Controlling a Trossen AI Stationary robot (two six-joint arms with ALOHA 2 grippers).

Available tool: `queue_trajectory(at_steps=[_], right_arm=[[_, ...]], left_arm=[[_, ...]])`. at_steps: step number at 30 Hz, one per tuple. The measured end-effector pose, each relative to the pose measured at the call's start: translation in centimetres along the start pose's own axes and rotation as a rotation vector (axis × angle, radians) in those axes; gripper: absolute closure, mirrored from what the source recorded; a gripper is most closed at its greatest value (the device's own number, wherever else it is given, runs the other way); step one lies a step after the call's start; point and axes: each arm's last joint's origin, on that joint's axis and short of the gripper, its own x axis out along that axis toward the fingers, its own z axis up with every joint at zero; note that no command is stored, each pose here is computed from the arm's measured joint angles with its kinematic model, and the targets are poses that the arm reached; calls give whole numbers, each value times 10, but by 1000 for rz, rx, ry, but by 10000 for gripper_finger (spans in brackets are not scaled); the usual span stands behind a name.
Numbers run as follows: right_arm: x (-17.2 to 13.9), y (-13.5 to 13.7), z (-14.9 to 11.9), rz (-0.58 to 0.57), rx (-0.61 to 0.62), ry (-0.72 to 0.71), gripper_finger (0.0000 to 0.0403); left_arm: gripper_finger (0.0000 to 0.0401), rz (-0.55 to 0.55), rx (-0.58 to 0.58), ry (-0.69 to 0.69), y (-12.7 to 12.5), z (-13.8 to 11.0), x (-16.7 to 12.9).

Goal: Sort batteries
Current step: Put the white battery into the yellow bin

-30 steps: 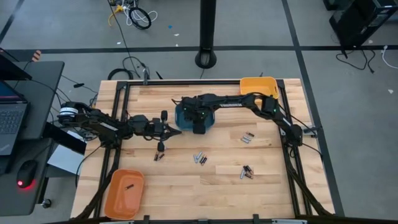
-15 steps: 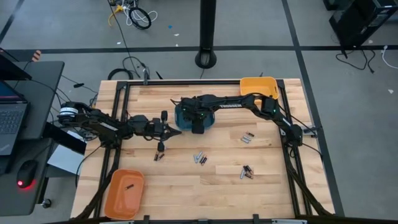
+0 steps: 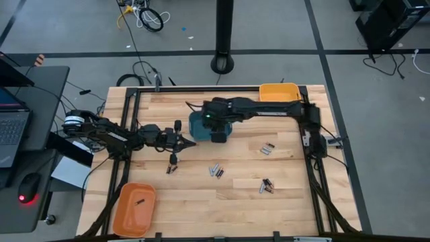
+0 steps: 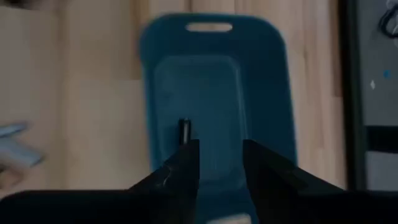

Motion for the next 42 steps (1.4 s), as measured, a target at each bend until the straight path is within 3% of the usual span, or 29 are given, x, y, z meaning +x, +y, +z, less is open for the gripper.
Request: queue_trajectory(at_steps=[5, 12, 15, 21, 25, 32, 42], right_arm=[[-47, 20, -18, 21, -40, -37, 322], [-64, 46, -75, 50, 30, -45, 393], [-64, 58, -104, 67, 90, -39, 390], [-54, 83, -141, 111, 183, -31, 344], [-38, 95, -140, 144, 182, -83, 324], [4, 103, -109, 288, 74, -199, 302], [54, 108, -66, 414, -91, -169, 304]], left_arm=[[395, 0, -2, 0, 0, 0, 0], [395, 0, -3, 0, 0, 0, 0], [395, 0, -3, 0, 0, 0, 0], [395, 0, -3, 0, 0, 0, 0], [395, 0, -3, 0, 0, 0, 0], [395, 3, -4, 1, 0, 0, 0], [395, 13, -9, 37, 0, -4, 0]])
